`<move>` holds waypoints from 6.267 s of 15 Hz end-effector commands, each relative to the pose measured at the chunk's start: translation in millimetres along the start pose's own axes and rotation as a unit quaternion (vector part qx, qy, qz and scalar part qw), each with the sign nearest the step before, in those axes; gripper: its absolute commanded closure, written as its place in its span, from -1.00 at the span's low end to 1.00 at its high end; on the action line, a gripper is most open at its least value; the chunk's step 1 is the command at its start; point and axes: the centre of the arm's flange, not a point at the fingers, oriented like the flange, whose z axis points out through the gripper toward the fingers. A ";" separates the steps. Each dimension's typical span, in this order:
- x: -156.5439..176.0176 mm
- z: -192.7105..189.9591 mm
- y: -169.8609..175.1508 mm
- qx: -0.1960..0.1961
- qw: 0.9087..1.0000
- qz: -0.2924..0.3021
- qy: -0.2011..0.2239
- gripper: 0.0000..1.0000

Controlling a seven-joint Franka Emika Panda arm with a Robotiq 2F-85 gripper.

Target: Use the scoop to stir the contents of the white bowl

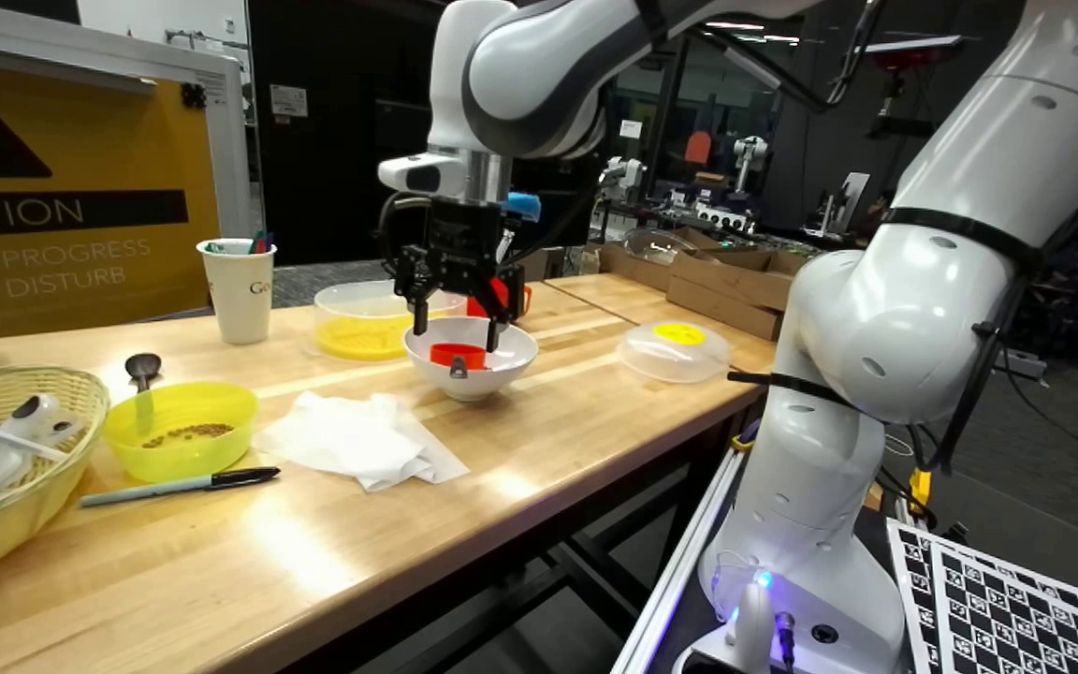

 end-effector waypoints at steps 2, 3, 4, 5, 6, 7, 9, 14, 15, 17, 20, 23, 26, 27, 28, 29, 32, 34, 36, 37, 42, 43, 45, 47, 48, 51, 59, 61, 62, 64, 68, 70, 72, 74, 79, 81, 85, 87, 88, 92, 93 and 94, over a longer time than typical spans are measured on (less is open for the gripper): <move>-10.9 4.6 10.2 0.000 1.000 -0.002 0.020 -1.00; -12.2 6.3 11.0 0.001 1.000 -0.002 0.022 -1.00; -13.8 7.6 11.4 0.003 1.000 -0.001 0.024 -1.00; -15.6 9.3 12.0 0.004 1.000 -0.001 0.026 -1.00; -17.3 10.6 12.9 0.005 1.000 -0.001 0.028 -1.00; -19.3 10.5 13.3 0.006 1.000 0.000 0.030 -1.00; -23.2 11.7 15.2 0.008 0.999 0.002 0.035 -1.00; -30.6 13.9 17.7 0.009 0.999 0.007 0.041 -1.00; -31.7 14.8 18.2 0.009 0.999 0.008 0.042 -1.00; -33.5 15.4 18.3 0.010 0.999 0.008 0.044 -1.00; -34.9 17.2 18.0 0.013 0.999 0.010 0.046 -1.00; -35.7 18.1 18.2 0.015 0.999 0.012 0.048 -0.61; -38.3 17.5 18.7 0.018 0.998 0.015 0.050 -0.05; -39.3 17.3 19.4 0.018 0.998 0.016 0.050 -0.03; -40.5 17.0 20.2 0.017 0.998 0.018 0.051 0.04; -41.6 16.1 20.0 0.017 0.998 0.019 0.051 0.16; -44.5 14.1 21.2 0.017 0.998 0.025 0.054 0.77; -45.7 11.5 22.0 0.017 0.998 0.030 0.058 0.97; -46.7 9.3 23.5 0.017 0.998 0.032 0.060 1.00; -46.9 8.8 23.4 0.017 0.997 0.033 0.061 0.98; -47.4 9.3 23.7 0.021 0.997 0.038 0.063 1.00; -48.3 11.4 24.6 0.023 0.997 0.040 0.064 0.99; -52.2 14.3 25.9 0.029 0.996 0.048 0.066 1.00; -55.7 13.3 25.6 0.028 0.996 0.054 0.065 0.48; -57.2 14.2 25.5 0.025 0.996 0.057 0.065 0.46; -60.2 13.0 25.0 0.023 0.996 0.060 0.065 0.15; -63.8 9.1 21.3 0.020 0.996 0.066 0.063 -0.94; -65.0 8.1 20.9 0.019 0.995 0.069 0.064 -1.00; -65.3 7.9 20.1 0.019 0.995 0.074 0.063 -1.00; -65.3 7.8 17.9 0.022 0.993 0.094 0.063 -1.00; -63.3 10.7 6.4 0.024 0.977 0.202 0.060 -1.00; -57.8 8.4 1.9 0.020 0.965 0.253 0.060 -1.00; -43.4 3.5 -2.0 0.021 0.950 0.305 0.069 -1.00; -22.8 -5.0 -4.5 0.021 0.931 0.357 0.079 -1.00; 6.9 -21.0 -9.9 0.016 0.889 0.446 0.098 -1.00; 5.2 -20.6 -10.8 0.023 0.881 0.463 0.097 -1.00; -5.9 -13.4 -12.4 0.022 0.879 0.468 0.092 -1.00; -10.8 -9.5 -11.7 0.020 0.885 0.457 0.088 -1.00; -12.7 -8.5 -10.8 0.017 0.889 0.451 0.084 -1.00; -17.5 -10.6 -7.6 0.000 0.905 0.420 0.067 -1.00; -17.9 -10.6 -6.9 -0.003 0.908 0.414 0.064 -1.00; -18.1 -10.1 -6.3 -0.004 0.911 0.408 0.061 -1.00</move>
